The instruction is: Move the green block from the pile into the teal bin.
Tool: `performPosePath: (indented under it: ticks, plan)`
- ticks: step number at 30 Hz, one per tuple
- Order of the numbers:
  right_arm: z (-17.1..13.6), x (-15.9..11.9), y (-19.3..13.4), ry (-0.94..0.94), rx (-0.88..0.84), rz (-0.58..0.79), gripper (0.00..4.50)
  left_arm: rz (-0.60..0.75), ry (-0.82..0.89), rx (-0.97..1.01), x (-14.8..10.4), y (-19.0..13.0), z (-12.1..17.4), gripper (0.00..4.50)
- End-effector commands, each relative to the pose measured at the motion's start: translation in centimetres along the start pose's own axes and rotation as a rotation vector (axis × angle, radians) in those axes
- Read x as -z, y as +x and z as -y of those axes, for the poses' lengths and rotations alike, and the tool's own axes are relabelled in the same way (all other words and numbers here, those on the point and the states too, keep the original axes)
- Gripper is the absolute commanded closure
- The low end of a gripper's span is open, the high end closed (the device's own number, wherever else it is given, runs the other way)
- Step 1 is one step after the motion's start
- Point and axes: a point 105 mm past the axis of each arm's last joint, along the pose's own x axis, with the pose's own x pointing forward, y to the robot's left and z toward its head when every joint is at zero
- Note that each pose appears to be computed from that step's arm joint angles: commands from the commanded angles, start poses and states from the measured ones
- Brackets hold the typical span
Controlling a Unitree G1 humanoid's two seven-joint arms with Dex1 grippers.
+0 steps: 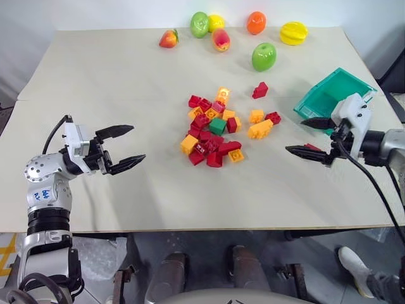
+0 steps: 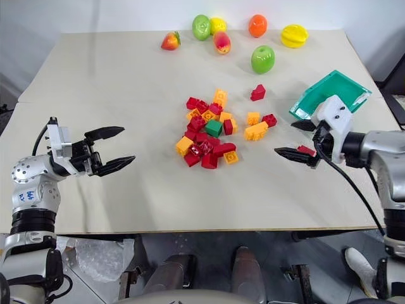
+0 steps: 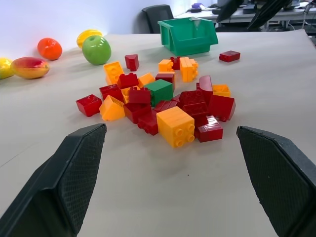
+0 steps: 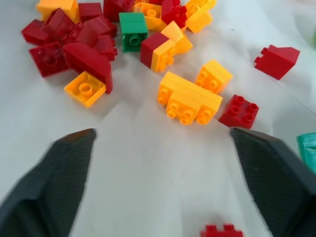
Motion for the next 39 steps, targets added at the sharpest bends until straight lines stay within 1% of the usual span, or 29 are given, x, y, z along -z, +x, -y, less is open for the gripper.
performPosePath:
  ticks: [1,5,6,8,9,12,14,15,17,19,25,30,32,35,38,39]
  plan:
    - [-0.5,-1.7,0.5,-0.061,-0.038,0.000,0.01,0.021,0.035,-0.025,-0.9,-0.4,-0.6,0.00]
    - [-0.8,-3.9,3.5,-0.061,-0.076,0.014,0.01,0.028,0.036,-0.026,-0.9,-0.2,-0.5,0.00]
    - [-1.1,-4.3,4.5,-0.042,-0.099,-0.004,0.01,0.029,0.035,-0.024,-0.8,-0.1,-0.4,0.00]
    - [-1.8,-5.4,6.9,-0.038,-0.151,-0.015,0.01,0.033,0.033,-0.022,-0.7,0.0,-0.3,0.00]
    - [-1.7,-5.7,8.4,-0.030,-0.154,-0.045,0.01,0.035,0.031,-0.019,-0.6,0.1,-0.2,0.00]
    - [-1.2,-5.8,11.3,-0.044,-0.127,-0.124,0.01,0.038,0.028,-0.013,-0.5,0.4,-0.1,0.00]
    - [-0.7,-5.1,13.1,-0.077,-0.098,-0.224,0.01,0.043,0.023,-0.018,-0.5,0.6,-0.1,0.00]
    - [-0.7,-4.7,14.1,-0.159,-0.085,-0.289,0.01,0.045,0.024,-0.015,-0.5,0.7,-0.1,0.00]
    - [-0.9,-5.3,15.8,-0.211,-0.095,-0.306,0.01,0.054,0.027,-0.012,-0.5,1.0,0.1,0.00]
    - [-0.9,-5.9,17.3,-0.222,-0.083,-0.304,0.01,0.064,0.032,-0.009,-0.6,1.3,0.2,0.00]
    - [-0.9,-6.6,19.0,-0.231,-0.090,-0.306,0.01,0.071,0.040,-0.006,-0.7,1.4,0.6,0.00]
    - [-2.0,-6.6,19.9,-0.207,-0.150,-0.322,0.01,0.072,0.043,-0.012,-0.7,1.3,0.8,0.00]
    - [-2.3,-6.7,20.1,-0.209,-0.172,-0.301,0.01,0.074,0.042,-0.012,-0.7,1.4,0.8,0.00]
    - [-2.5,-7.2,20.4,-0.174,-0.164,-0.264,0.61,0.077,0.042,-0.010,-0.6,1.6,0.9,0.00]
    - [-2.6,-7.4,20.6,-0.153,-0.172,-0.245,1.56,0.081,0.042,-0.007,-0.6,1.9,1.0,0.00]
    - [-2.7,-7.4,20.6,-0.149,-0.176,-0.239,1.95,0.083,0.042,-0.006,-0.6,1.9,1.0,0.00]
